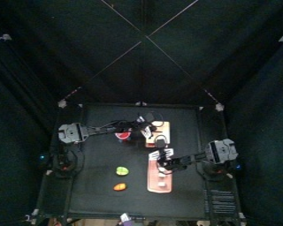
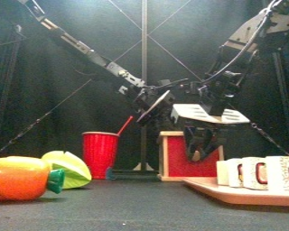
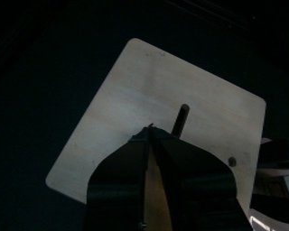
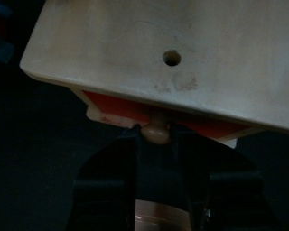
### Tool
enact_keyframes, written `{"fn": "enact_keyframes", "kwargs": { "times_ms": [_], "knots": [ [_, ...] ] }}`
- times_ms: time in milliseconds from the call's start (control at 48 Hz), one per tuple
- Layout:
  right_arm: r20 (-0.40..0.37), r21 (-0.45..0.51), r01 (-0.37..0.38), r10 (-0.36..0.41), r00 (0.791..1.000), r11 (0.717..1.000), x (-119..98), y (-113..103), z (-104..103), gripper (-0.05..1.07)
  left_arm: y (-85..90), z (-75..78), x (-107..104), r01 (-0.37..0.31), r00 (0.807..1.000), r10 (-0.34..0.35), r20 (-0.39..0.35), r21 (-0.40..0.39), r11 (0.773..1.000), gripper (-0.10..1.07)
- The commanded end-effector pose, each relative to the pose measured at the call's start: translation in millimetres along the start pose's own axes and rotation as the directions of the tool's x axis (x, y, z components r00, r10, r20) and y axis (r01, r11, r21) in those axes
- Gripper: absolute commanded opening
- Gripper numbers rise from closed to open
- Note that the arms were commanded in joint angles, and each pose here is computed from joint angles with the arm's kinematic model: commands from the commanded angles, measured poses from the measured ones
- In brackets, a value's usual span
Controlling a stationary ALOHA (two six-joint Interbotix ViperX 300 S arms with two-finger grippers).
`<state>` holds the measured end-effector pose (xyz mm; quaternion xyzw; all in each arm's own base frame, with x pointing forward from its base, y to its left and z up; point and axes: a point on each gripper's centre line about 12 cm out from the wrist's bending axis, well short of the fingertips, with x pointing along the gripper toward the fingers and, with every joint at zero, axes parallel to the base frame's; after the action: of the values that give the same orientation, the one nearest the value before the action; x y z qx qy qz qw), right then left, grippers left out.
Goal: Open drawer
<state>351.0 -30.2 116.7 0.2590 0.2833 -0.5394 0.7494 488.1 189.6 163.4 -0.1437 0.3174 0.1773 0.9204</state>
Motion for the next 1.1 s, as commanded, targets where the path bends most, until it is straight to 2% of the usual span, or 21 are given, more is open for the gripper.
{"fn": "enact_keyframes", "kwargs": {
  "times_ms": [0, 438, 771, 1083],
  "knots": [
    [-0.009, 0.012, -0.057, 0.057, 0.998, 0.998, -13.7, 9.5, 1.3, 0.40, 2.9, -4.5, 0.4, -0.004, 1.000, 0.004, -0.018, 0.001, 1.000, 0.56],
    [-0.027, -0.017, -0.113, 0.112, 0.993, 0.993, -34.5, 16.2, -11.5, 0.40, 4.7, -5.4, 0.9, -0.007, 1.000, 0.007, -0.020, -0.001, 1.000, 0.56],
    [-0.059, -0.051, -0.154, 0.151, 0.987, 0.987, -53.0, 20.0, -31.8, 0.40, 5.6, -6.1, 0.9, -0.008, 1.000, 0.008, -0.023, -0.002, 1.000, 0.56],
    [-0.074, -0.052, -0.180, 0.175, 0.982, 0.982, -62.7, 20.5, -36.2, 0.40, 6.4, -6.0, 0.9, -0.010, 1.000, 0.010, -0.023, -0.002, 1.000, 0.56]
  ]
}}
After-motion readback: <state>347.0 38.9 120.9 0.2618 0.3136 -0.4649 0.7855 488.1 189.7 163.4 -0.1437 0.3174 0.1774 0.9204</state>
